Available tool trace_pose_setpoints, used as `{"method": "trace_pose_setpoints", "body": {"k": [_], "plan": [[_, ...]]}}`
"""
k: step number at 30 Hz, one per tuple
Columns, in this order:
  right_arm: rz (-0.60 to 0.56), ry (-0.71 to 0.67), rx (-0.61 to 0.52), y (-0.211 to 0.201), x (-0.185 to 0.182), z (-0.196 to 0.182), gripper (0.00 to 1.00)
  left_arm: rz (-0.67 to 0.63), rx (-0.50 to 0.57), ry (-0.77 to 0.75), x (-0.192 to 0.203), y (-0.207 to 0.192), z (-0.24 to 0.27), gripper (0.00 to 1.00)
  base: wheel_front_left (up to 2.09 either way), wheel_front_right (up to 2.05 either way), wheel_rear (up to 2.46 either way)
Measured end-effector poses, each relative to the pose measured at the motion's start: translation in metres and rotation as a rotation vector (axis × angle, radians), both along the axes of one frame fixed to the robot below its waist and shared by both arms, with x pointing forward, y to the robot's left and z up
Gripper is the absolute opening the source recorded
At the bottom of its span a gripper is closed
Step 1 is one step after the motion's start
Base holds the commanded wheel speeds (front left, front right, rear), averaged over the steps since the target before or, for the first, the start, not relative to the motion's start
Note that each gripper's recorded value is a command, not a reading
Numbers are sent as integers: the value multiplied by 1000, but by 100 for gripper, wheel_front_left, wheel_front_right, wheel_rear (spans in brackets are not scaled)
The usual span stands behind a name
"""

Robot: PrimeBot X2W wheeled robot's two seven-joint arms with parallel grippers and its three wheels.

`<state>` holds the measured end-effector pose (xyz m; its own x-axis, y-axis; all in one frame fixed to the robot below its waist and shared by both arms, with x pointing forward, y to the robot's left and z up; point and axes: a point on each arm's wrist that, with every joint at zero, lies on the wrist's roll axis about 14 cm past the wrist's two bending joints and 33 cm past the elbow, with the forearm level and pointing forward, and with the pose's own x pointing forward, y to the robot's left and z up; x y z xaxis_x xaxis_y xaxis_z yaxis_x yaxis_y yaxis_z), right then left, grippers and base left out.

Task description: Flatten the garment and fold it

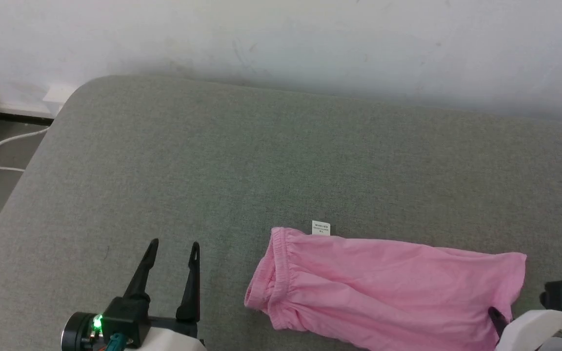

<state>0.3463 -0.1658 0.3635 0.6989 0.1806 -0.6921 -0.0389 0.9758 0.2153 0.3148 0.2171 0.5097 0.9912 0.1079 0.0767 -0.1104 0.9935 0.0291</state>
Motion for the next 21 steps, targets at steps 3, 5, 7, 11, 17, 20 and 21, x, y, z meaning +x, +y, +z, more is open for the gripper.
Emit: {"method": "trace_pose_setpoints", "body": {"k": [3,5,7,11,17,20,21], "plan": [[-3,-20,13,3,2,2,0,2,-7,-2,0,0,0,100,0,0,0],[-9,-39,5,-1,3,5,0,-8,-7,-7,0,-2,1,100,0,0,0],[-34,-61,-6,-10,4,9,0,-13,-6,-14,0,-4,3,100,0,0,0],[-125,-116,-80,-53,11,22,0,-35,-15,-27,1,-9,6,100,0,0,0],[-214,-156,-177,-101,14,39,0,-58,-21,-31,1,-14,6,100,0,0,0],[-205,-174,-179,-99,15,45,0,-63,-16,-35,0,-16,7,100,0,0,0],[-196,-187,-176,-95,17,49,0,-64,-14,-36,-1,-16,7,100,0,0,0]]}}
